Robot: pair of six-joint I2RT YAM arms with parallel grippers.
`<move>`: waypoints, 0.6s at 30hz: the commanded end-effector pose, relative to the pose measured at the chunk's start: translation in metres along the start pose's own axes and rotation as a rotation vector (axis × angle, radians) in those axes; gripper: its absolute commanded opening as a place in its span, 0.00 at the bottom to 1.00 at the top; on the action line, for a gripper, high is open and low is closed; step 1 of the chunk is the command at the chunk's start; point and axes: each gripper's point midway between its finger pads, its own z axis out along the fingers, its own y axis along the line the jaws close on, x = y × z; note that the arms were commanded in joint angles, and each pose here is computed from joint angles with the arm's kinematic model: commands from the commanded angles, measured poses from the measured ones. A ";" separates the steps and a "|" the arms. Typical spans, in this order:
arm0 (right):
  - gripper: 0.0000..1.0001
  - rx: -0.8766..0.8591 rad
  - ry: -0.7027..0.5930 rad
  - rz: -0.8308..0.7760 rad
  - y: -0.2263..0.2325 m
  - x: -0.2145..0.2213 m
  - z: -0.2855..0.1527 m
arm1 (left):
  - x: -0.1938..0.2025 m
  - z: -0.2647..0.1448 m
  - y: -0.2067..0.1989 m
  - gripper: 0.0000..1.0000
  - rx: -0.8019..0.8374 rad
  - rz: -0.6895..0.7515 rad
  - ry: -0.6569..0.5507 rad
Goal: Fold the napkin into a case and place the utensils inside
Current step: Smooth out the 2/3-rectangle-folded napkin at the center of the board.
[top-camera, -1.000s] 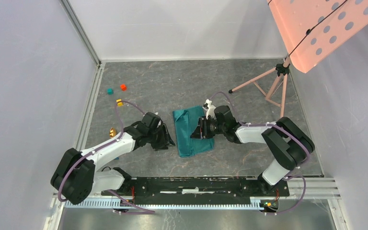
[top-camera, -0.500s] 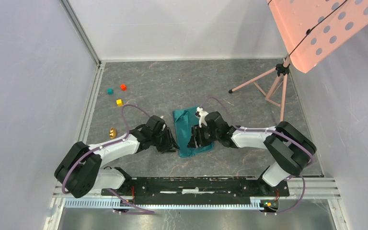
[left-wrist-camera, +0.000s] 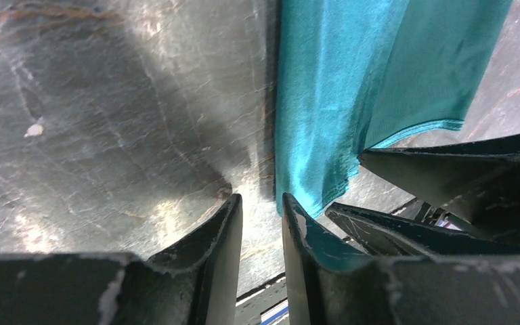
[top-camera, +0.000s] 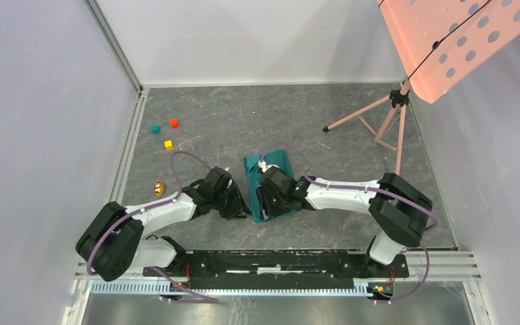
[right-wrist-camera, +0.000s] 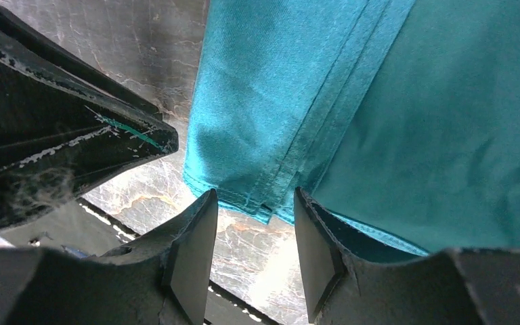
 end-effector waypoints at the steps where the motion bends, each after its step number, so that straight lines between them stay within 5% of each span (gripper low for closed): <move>1: 0.51 0.184 -0.010 0.027 -0.005 -0.005 -0.004 | -0.005 -0.005 0.000 0.35 0.013 0.018 -0.056; 18: 0.26 0.380 -0.012 -0.026 -0.019 -0.003 0.006 | 0.000 -0.028 0.008 0.35 0.037 0.057 -0.120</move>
